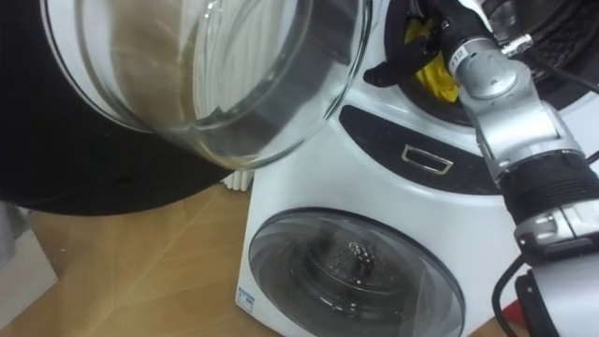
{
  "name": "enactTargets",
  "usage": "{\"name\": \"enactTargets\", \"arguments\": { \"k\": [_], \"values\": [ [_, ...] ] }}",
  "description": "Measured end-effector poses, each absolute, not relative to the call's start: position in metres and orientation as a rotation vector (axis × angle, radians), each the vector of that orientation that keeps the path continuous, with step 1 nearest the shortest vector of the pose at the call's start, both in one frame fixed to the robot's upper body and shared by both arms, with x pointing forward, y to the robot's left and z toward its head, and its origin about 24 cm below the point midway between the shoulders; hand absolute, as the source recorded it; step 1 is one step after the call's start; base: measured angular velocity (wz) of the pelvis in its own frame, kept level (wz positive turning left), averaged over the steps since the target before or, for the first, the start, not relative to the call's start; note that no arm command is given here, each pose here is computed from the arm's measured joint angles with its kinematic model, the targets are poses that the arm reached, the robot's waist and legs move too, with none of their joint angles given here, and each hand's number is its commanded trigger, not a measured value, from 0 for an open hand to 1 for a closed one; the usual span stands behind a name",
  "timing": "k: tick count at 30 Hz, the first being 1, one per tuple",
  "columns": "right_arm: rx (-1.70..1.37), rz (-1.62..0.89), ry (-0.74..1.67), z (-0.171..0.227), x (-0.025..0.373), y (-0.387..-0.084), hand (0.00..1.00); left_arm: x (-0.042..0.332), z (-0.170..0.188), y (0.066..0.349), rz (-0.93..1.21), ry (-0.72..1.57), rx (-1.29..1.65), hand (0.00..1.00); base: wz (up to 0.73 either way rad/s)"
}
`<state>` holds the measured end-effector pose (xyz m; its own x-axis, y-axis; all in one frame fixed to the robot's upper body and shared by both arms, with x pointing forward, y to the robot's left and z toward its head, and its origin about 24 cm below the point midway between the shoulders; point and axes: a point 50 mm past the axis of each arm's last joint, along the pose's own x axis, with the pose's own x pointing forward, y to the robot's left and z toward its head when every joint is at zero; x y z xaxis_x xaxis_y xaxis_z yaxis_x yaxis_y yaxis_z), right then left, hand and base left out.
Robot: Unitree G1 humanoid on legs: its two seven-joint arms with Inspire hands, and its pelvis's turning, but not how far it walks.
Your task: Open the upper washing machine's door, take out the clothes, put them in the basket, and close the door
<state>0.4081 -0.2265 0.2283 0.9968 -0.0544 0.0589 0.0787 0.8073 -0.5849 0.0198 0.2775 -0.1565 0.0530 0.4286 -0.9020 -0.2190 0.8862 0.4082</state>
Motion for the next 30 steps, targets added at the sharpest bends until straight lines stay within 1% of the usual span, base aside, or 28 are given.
{"name": "enactTargets", "arguments": {
  "k": [3,7,11,16,18,22,30],
  "values": [
    [-0.585,-0.08,-0.026,0.23,0.41,-0.23,0.0,0.017,-0.156,0.278,0.508,1.447,0.185,0.0,0.04],
    [-0.463,-0.095,0.063,0.213,0.41,-0.244,0.0,0.01,-0.155,0.28,0.532,1.459,0.195,0.0,0.1],
    [-0.434,-0.11,0.092,0.208,0.409,-0.25,0.0,0.003,-0.155,0.281,0.533,1.479,0.197,0.0,0.09],
    [-0.395,-0.183,0.082,0.219,0.401,-0.278,0.0,0.01,-0.154,0.281,0.53,1.455,0.193,0.0,-0.01],
    [-0.394,-0.204,0.098,0.217,0.399,-0.287,0.0,0.012,-0.154,0.281,0.527,1.448,0.191,0.0,-0.13],
    [-0.385,-0.164,0.094,0.217,0.399,-0.286,0.0,0.018,-0.154,0.281,0.522,1.418,0.193,0.0,-0.05],
    [-0.381,-0.139,0.114,0.214,0.398,-0.287,0.0,0.017,-0.154,0.282,0.524,1.417,0.192,0.0,0.0]
  ]
}}
